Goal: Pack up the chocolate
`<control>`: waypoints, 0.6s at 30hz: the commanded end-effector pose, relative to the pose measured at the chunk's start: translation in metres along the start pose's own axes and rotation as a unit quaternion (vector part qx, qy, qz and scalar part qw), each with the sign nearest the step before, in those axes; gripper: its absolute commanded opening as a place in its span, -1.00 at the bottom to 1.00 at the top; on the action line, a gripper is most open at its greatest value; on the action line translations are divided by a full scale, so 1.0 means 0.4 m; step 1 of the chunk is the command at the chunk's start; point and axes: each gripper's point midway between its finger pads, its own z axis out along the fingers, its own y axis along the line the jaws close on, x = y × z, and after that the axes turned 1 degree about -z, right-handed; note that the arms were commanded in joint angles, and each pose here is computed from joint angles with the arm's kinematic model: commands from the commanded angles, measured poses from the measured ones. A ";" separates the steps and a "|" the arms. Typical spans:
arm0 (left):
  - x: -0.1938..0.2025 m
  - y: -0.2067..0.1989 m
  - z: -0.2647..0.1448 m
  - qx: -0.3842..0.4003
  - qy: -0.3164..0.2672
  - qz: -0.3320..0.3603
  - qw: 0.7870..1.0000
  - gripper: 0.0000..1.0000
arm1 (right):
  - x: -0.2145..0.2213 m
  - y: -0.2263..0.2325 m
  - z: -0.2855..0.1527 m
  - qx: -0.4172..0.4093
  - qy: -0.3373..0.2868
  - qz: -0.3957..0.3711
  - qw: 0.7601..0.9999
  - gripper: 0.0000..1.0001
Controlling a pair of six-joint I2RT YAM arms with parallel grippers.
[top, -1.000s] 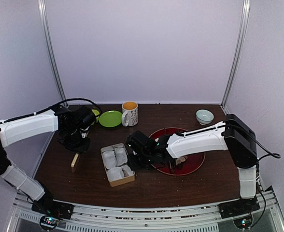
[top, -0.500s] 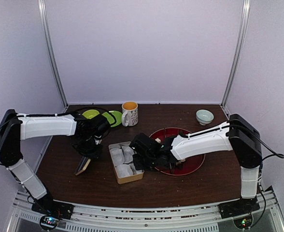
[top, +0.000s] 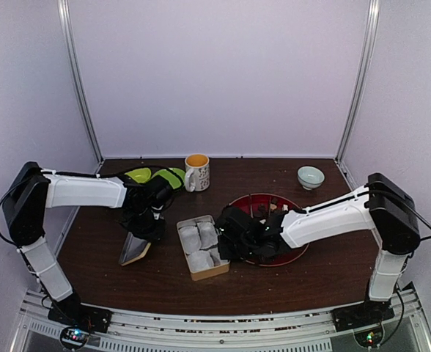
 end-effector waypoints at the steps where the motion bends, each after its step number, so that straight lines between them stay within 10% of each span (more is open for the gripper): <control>1: -0.004 -0.108 0.046 0.100 0.021 0.004 0.995 -0.49 | -0.052 -0.010 -0.074 -0.040 -0.063 0.027 0.997 -0.31; 18: -0.034 -0.007 -0.103 0.060 -0.056 -0.002 0.997 -0.34 | -0.112 -0.008 -0.176 -0.060 -0.103 -0.003 0.993 -0.27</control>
